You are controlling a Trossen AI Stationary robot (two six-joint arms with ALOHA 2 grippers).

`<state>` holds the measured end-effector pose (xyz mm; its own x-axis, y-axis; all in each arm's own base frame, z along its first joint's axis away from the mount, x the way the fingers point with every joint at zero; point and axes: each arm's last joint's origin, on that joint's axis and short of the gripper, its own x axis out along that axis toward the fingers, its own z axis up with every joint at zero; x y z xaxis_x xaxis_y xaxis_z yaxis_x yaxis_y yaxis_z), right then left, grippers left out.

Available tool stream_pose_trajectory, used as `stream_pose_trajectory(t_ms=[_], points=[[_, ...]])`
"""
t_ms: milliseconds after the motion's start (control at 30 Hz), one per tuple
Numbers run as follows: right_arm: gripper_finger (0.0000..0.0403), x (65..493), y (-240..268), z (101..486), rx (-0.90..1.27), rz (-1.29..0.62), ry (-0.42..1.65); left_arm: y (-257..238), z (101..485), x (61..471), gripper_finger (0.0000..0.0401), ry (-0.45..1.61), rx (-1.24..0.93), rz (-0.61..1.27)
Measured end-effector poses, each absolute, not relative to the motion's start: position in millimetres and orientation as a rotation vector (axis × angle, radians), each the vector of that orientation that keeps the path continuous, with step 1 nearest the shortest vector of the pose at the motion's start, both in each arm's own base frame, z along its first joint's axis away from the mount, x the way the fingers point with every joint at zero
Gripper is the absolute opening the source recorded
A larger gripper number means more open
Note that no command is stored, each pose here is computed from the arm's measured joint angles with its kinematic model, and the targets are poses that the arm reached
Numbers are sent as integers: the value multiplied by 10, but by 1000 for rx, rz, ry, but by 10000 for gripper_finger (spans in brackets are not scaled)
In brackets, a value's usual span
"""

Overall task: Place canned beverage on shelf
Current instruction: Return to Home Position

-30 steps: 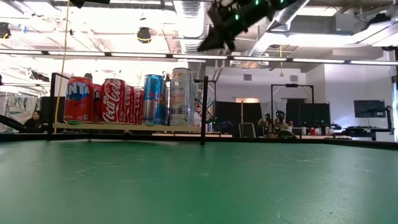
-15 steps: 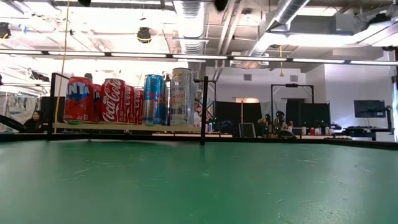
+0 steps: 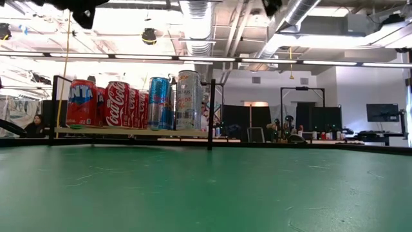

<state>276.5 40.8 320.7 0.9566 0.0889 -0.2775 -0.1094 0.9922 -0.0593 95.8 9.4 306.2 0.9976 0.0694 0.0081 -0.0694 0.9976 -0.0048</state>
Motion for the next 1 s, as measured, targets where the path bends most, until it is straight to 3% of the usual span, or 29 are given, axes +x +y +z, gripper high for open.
stream_pose_trajectory(t_ms=[233,400,800,1000], points=[[24,2304,3,2853,20,-42,163,85,2653,778,0,-141,2,107],[24,2031,-183,2691,36,-7,68,94,2361,754,0,-177,-9,146],[24,1652,-335,1981,185,-92,0,113,1797,958,0,-136,-89,125],[24,1532,-254,1760,171,-56,-49,95,1740,971,0,-82,-111,60]])
